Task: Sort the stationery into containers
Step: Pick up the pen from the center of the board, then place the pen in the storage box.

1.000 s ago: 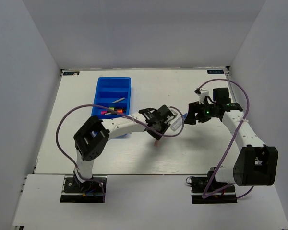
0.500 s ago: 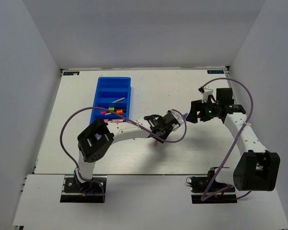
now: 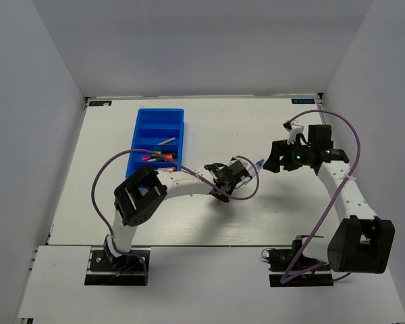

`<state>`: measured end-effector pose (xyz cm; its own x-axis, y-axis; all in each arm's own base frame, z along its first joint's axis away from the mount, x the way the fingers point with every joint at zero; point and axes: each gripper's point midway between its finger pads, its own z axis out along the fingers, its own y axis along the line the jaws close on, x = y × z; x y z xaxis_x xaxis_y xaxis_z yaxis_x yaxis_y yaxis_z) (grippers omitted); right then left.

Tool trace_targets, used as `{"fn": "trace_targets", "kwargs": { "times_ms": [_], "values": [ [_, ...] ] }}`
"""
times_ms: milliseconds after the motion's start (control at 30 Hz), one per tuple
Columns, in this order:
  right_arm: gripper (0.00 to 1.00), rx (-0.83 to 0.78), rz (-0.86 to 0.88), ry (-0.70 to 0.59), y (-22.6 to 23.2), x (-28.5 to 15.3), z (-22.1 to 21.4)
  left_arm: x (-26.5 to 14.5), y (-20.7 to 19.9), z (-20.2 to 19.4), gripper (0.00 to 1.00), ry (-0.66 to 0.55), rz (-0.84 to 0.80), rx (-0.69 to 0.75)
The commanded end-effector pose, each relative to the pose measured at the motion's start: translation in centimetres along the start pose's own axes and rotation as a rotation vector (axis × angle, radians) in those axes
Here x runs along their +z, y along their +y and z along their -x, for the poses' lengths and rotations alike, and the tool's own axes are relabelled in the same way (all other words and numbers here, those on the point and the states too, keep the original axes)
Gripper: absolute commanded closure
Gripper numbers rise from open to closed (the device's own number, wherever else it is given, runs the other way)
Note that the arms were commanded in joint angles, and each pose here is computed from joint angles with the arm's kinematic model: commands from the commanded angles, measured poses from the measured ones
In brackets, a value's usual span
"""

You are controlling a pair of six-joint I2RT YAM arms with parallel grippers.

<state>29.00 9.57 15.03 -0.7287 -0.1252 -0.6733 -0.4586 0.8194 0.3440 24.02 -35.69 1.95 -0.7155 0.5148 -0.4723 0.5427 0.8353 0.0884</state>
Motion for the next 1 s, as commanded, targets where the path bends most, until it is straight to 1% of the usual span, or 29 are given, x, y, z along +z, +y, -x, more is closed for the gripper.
{"fn": "trace_targets", "kwargs": {
  "times_ms": [0, 133, 167, 233, 267, 300, 333, 400, 433, 467, 500, 533, 567, 600, 633, 667, 700, 733, 767, 800, 833, 867, 900, 933, 967],
  "values": [
    [0.20, 0.005, -0.001, -0.057, -0.2, -0.8, 0.8, 0.7, -0.2, -1.5, 0.61, 0.055, -0.028, -0.078],
    [0.20, 0.014, 0.005, -0.064, -0.3, -0.9, 0.9, 1.4, -0.2, -3.7, 0.69, 0.108, -0.049, -0.109],
    [0.20, 0.015, 0.011, -0.065, -0.1, -1.0, 0.9, 1.6, 0.1, -4.4, 0.77, 0.125, -0.045, -0.112],
    [0.20, 0.020, 0.013, -0.066, -0.2, -1.0, 0.9, 1.7, 0.5, -4.8, 0.86, 0.138, -0.051, -0.123],
    [0.20, 0.014, 0.020, -0.073, 0.0, -1.1, 1.0, 1.5, 0.7, -4.6, 0.94, 0.131, -0.055, -0.122],
    [0.20, 0.017, 0.031, -0.071, 0.1, -1.2, 0.9, 1.3, 0.7, -4.6, 0.97, 0.136, -0.063, -0.122],
    [0.20, 0.011, 0.037, -0.066, 0.1, -1.1, 0.8, 1.0, 1.8, -3.7, 1.00, 0.122, -0.065, -0.134],
    [0.20, 0.004, 0.058, -0.070, 0.4, -1.3, 0.7, -0.4, 2.2, -1.8, 1.00, 0.091, -0.094, -0.105],
    [0.20, -0.012, 0.065, -0.070, 0.5, -1.3, 0.7, -1.2, 3.6, -0.9, 1.00, 0.075, -0.094, -0.040],
    [0.30, -0.021, 0.085, -0.072, 0.9, -1.3, 0.6, -2.3, 3.7, 0.9, 1.00, 0.038, -0.112, -0.022],
    [0.41, -0.020, 0.121, -0.070, 1.5, -1.5, 0.5, -4.1, 4.3, 3.5, 1.00, -0.028, -0.117, -0.004],
    [0.59, -0.065, 0.162, -0.080, 2.0, -1.5, 0.6, -4.9, 5.6, 3.5, 1.00, -0.013, -0.102, 0.114],
    [1.00, -0.077, 0.178, -0.080, 2.3, -1.6, 0.5, -6.2, 6.1, 5.4, 1.00, -0.061, -0.105, 0.146],
    [1.00, -0.091, 0.220, -0.072, 2.9, -1.7, 0.2, -8.4, 7.1, 7.6, 1.00, -0.134, -0.101, 0.158],
    [1.00, -0.098, 0.241, -0.069, 3.2, -1.8, 0.0, -9.5, 8.2, 8.4, 1.00, -0.160, -0.091, 0.256],
    [1.00, -0.113, 0.293, -0.064, 4.1, -2.0, -0.3, -11.8, 10.1, 9.9, 1.00, -0.231, -0.077, 0.327],
    [1.00, -0.141, 0.339, -0.075, 4.6, -2.1, -0.2, -12.5, 11.1, 10.9, 1.00, -0.276, -0.049, 0.403],
    [1.00, -0.150, 0.390, -0.080, 5.4, -2.2, -0.2, -12.1, 11.9, 11.0, 1.00, -0.297, -0.023, 0.439],
    [1.00, -0.176, 0.416, -0.074, 5.7, -2.4, -0.4, -13.3, 14.8, 12.5, 1.00, -0.359, 0.042, 0.526],
    [0.91, -0.175, 0.461, -0.081, 6.4, -2.6, -0.4, -14.1, 16.1, 13.0, 1.00, -0.393, 0.077, 0.544],
    [0.86, -0.165, 0.509, -0.078, 6.8, -2.5, -0.5, -13.1, 16.9, 12.0, 1.00, -0.373, 0.086, 0.580],
    [0.83, -0.195, 0.532, -0.077, 7.2, -2.9, -0.6, -13.6, 18.9, 13.0, 1.00, -0.410, 0.123, 0.574],
    [0.81, -0.203, 0.568, -0.090, 7.7, -3.2, -0.4, -13.5, 20.4, 13.3, 1.00, -0.413, 0.111, 0.650],
    [0.83, -0.192, 0.603, -0.086, 8.0, -3.1, -0.5, -13.1, 22.4, 13.4, 1.00, -0.396, 0.118, 0.636],
    [0.87, -0.194, 0.627, -0.078, 8.5, -3.5, -0.9, -13.2, 23.4, 13.2, 1.00, -0.367, 0.105, 0.659]
  ]
}}
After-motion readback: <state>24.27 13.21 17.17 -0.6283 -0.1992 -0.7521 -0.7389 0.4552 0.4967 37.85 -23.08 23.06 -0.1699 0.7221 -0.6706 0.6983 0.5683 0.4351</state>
